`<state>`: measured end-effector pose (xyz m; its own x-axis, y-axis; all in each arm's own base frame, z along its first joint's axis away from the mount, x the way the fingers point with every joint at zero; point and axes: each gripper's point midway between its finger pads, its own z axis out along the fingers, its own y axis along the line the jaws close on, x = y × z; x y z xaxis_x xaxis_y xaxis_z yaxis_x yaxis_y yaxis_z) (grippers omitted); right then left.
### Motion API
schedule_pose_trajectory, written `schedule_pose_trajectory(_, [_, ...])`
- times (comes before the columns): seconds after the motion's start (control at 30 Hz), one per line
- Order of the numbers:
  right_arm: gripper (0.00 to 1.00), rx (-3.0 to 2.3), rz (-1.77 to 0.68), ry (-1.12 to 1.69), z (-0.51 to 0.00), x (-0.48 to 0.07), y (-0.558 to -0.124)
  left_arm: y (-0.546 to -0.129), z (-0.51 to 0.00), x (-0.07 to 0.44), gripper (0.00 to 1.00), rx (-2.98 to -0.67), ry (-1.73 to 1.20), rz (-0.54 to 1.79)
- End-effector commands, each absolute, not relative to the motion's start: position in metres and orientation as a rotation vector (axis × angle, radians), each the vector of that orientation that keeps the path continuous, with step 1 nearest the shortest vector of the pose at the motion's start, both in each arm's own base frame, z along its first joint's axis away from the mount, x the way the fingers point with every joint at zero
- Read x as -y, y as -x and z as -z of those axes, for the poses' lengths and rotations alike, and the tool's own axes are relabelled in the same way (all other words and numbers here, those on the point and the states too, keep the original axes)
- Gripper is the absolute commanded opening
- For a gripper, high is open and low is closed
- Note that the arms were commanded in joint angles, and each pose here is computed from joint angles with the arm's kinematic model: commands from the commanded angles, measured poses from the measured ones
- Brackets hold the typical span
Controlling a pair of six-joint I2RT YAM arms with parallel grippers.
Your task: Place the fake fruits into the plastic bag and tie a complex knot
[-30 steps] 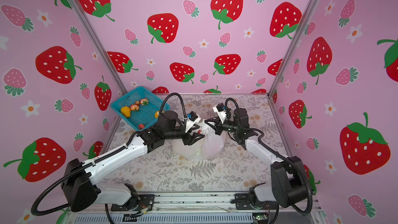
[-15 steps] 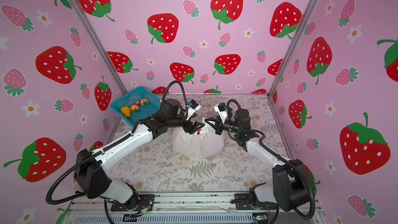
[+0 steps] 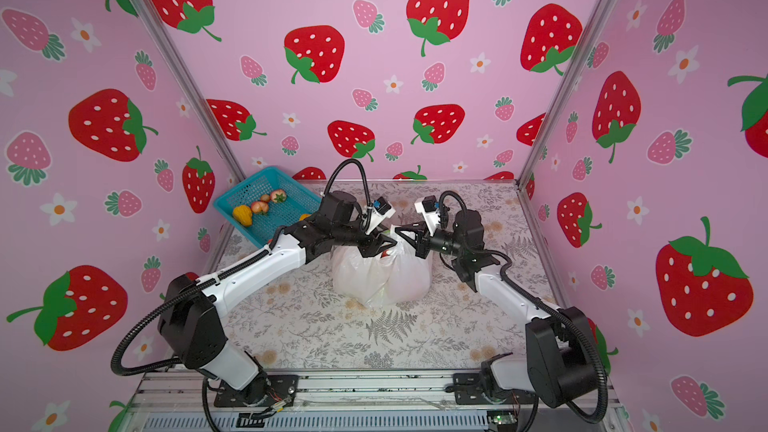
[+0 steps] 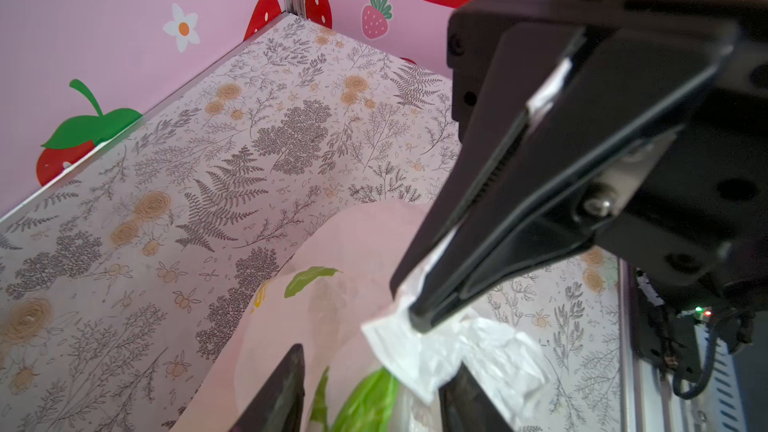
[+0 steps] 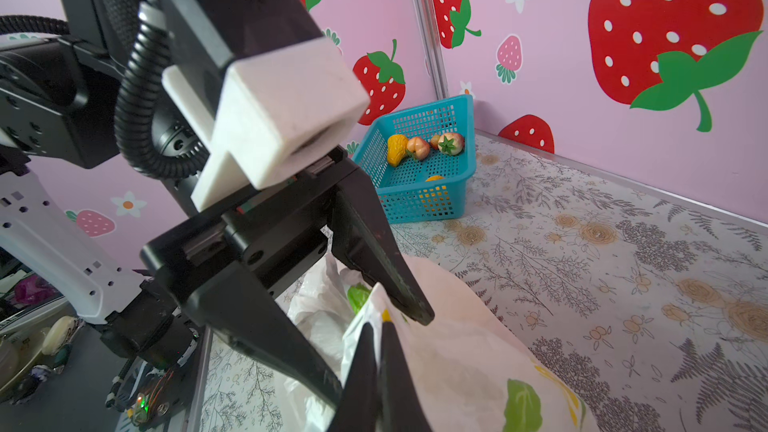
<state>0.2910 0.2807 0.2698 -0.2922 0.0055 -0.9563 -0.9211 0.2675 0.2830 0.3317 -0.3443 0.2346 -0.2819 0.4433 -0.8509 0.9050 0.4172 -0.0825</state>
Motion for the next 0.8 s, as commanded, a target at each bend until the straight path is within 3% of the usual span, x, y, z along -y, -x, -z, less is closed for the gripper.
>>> schedule_pose_trajectory(0.0, [0.0,-1.512,-1.185,0.884,-0.281,-0.282,-0.289,-0.337,-0.254,0.351,0.39,-1.818,-1.155,0.781])
schedule_pose_trajectory(0.1, [0.0,-1.516,-1.162,0.886,-0.28,-0.281,-0.29,-0.336,-0.25,0.347,0.22,-1.811,-1.186,0.759])
schedule_pose_trajectory(0.23, [0.0,-1.5,-1.13,0.913,-0.279,-0.28,-0.29,-0.333,-0.248,0.346,0.09,-1.771,-1.245,0.756])
schedule_pose_trajectory(0.37, [0.14,-1.481,-1.064,0.967,-0.273,-0.279,-0.29,-0.331,-0.249,0.343,0.01,-1.703,-1.333,0.699])
schedule_pose_trajectory(0.57, [0.35,-1.437,-0.992,1.069,-0.265,-0.28,-0.288,-0.332,-0.253,0.337,0.0,-1.631,-1.39,0.651])
schedule_pose_trajectory(0.77, [0.45,-1.428,-0.992,1.17,-0.254,-0.285,-0.285,-0.327,-0.255,0.335,0.0,-1.589,-1.422,0.651])
